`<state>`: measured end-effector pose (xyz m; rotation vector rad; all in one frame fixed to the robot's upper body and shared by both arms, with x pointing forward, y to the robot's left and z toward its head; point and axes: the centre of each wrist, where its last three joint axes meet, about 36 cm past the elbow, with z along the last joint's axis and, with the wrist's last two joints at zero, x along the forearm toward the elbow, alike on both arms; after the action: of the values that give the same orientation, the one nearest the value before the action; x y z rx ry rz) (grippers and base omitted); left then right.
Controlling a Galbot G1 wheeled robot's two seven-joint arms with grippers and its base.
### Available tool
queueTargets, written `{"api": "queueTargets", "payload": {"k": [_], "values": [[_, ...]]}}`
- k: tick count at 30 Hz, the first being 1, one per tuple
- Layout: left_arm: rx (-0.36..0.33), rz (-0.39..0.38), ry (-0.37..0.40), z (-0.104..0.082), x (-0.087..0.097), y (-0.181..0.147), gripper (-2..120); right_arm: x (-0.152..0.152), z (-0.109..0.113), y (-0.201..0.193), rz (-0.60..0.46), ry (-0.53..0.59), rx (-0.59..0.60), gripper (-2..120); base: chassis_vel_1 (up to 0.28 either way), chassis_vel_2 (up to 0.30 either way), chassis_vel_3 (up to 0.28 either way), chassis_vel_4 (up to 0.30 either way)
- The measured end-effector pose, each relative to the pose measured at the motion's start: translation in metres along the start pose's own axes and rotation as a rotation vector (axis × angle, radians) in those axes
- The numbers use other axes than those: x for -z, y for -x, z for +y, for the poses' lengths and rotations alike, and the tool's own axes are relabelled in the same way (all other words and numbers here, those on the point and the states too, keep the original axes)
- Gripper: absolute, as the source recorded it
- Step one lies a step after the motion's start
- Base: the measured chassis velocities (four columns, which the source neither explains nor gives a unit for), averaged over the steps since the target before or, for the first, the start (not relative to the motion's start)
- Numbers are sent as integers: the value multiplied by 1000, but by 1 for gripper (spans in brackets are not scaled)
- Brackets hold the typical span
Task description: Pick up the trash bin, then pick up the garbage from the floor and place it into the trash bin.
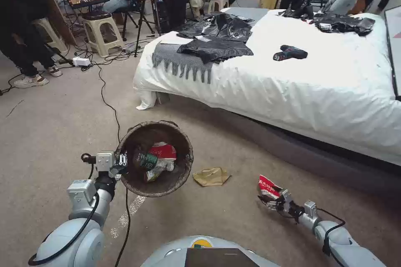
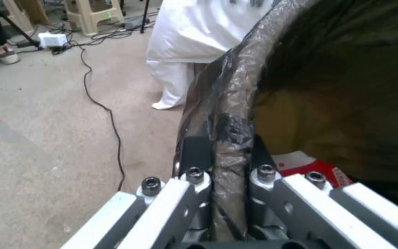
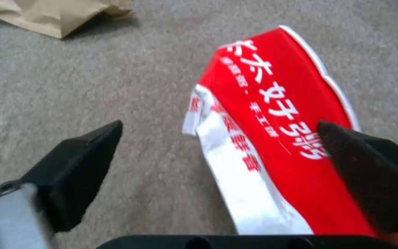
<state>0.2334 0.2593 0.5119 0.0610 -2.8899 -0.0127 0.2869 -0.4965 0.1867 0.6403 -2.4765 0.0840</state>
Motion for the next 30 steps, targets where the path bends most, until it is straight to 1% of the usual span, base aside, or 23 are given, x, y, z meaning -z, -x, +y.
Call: {"api": "queueTargets", "payload": {"k": [1,5,6,9,10,11,14,15,18,19,21,22,23,24,26,29,30], "values": [[0,0,0,0,0,0,3,0,0,0,0,0,0,97,0,0,0,0],[0,0,2,0,0,0,3,-3,0,-1,5,4,-10,80,0,0,0,0],[0,0,2,0,0,0,3,-3,0,-1,5,4,-10,80,0,0,0,0],[0,-1,4,1,0,0,3,-7,0,0,8,0,-13,66,0,0,0,0],[0,-1,4,1,0,0,3,-7,0,0,8,0,-13,66,0,0,0,0],[0,-1,3,1,0,0,3,-8,1,1,7,-1,-12,63,0,0,0,0],[0,-1,3,1,0,0,3,-10,1,2,4,1,-17,48,0,0,0,0],[0,-1,3,1,0,0,3,-10,1,2,4,1,-17,48,0,0,0,0],[1,1,2,1,-1,1,3,-12,0,3,3,1,-24,34,0,0,0,0],[1,1,2,1,-1,1,3,-12,0,3,3,1,-24,34,0,0,0,0],[2,1,2,1,-1,1,3,-12,-2,3,4,0,-31,26,0,0,0,0],[2,2,2,1,-1,1,3,-12,-2,3,4,1,-34,20,0,0,0,0],[2,2,2,1,-1,1,3,-13,-3,3,4,2,-38,17,0,0,0,0],[2,2,2,1,-1,1,3,-13,-3,3,4,2,-38,17,0,0,0,0],[1,2,2,1,-1,2,3,-13,-3,4,0,2,-48,11,0,0,0,0],[1,2,3,1,-2,2,3,-13,-2,5,-3,1,-52,7,0,0,0,0],[1,2,3,1,-2,2,3,-12,-1,4,-10,0,-60,3,0,0,0,0]]}}
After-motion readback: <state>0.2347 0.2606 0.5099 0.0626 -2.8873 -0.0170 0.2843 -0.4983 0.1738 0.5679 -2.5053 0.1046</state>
